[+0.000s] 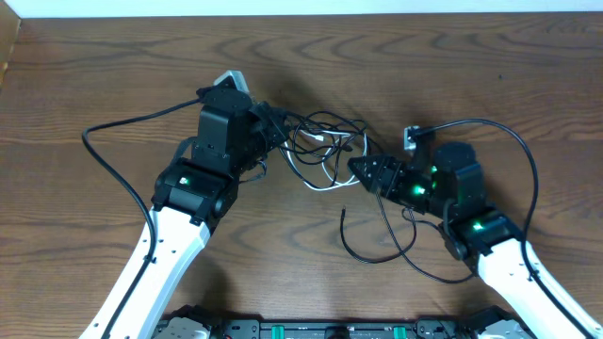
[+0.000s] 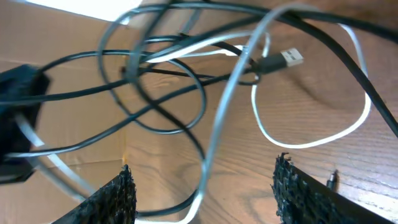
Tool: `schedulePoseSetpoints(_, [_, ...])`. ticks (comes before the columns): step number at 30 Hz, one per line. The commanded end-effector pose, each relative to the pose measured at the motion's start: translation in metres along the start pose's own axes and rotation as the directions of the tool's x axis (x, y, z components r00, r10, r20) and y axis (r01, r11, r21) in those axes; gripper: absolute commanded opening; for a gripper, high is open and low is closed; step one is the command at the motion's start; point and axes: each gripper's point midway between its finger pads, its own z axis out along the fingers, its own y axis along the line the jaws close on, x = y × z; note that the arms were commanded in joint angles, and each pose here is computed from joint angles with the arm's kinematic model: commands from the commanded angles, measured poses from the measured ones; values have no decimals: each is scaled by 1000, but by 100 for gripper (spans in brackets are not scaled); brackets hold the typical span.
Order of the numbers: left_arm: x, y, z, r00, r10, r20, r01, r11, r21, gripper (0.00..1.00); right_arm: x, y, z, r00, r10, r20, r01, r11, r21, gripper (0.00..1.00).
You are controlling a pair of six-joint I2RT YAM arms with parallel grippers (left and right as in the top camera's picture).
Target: Untangle cables
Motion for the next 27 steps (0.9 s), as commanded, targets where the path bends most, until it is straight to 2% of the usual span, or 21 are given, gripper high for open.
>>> schedulePoseSetpoints(1, [2, -11, -3, 998, -58, -21, 59, 997, 42, 7, -2, -9, 10, 998, 53, 17, -54, 998, 45, 68])
schedulePoseSetpoints(4, [5, -12, -3, 998, -55, -31, 56, 997, 47, 8, -2, -9, 17, 998, 55, 13, -55, 998, 36, 67])
schedulePoseSetpoints(9, [7, -14, -3, 997, -54, -46, 56, 997, 55, 7, -4, -8, 25, 998, 63, 15, -63, 998, 21, 44])
schedulePoseSetpoints(11, [8, -14, -3, 997, -54, -49, 57, 997, 55, 7, -3, -9, 27, 998, 68, 13, -68, 997, 21, 40])
schedulePoseSetpoints(15, [8, -14, -3, 997, -54, -49, 57, 997, 56, 8, -2, -8, 32, 998, 61, 9, -61, 998, 15, 12])
schedulePoseSetpoints(17, [8, -14, -3, 997, -54, -50, 57, 997, 55, 7, -3, -6, 33, 998, 56, 13, -56, 998, 7, 1])
schedulePoseSetpoints(23, [9, -9, -2, 998, -32, -47, 34, 999, 34, 8, -7, 12, 32, 1000, 24, 16, -23, 997, -70, 1])
schedulePoseSetpoints(27, [2, -3, -2, 1000, 6, -8, -6, 1000, 0, 8, -4, 45, 27, 1000, -12, -28, 5, 975, -220, 1])
